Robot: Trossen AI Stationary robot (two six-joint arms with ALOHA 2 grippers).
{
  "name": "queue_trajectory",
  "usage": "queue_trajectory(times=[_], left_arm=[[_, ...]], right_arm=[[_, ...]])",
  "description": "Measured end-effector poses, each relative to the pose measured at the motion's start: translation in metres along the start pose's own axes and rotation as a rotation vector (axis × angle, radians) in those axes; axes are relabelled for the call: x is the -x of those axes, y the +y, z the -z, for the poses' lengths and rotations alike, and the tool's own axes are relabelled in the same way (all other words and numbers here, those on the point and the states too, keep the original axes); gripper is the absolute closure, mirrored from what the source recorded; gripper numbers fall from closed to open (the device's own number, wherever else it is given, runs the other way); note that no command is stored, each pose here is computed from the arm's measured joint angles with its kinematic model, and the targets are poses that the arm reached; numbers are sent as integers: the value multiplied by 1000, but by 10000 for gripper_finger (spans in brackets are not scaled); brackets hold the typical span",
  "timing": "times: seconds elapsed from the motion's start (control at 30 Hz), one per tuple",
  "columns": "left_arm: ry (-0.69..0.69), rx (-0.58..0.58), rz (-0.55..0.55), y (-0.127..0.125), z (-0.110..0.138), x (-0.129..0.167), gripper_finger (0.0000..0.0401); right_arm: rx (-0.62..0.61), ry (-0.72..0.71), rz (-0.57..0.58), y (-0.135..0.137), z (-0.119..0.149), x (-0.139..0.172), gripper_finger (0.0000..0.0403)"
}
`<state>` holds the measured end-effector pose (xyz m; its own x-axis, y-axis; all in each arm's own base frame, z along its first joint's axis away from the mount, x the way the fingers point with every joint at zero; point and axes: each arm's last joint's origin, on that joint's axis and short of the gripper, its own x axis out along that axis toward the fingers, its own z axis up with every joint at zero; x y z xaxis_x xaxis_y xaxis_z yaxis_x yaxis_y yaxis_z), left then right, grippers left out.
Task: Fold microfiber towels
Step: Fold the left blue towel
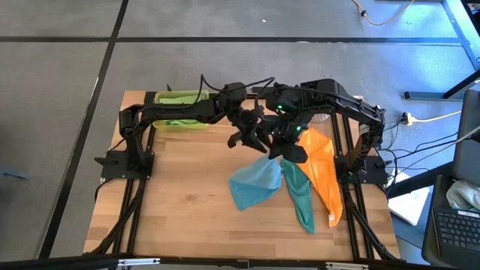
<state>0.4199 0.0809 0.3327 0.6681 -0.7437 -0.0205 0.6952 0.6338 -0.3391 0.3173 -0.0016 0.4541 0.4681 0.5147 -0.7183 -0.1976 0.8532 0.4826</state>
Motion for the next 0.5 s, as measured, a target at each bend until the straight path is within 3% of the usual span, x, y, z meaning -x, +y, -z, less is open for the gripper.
queue_trajectory(times=[0.17, 0.5], left_arm=[[-8, -15, 34, -4, 5, -20, 258], [36, 79, 122, -9, 9, -25, 265]], right_arm=[[6, -16, -39, 1, -2, 0, 393], [-60, 15, -67, 2, 1, 0, 393]])
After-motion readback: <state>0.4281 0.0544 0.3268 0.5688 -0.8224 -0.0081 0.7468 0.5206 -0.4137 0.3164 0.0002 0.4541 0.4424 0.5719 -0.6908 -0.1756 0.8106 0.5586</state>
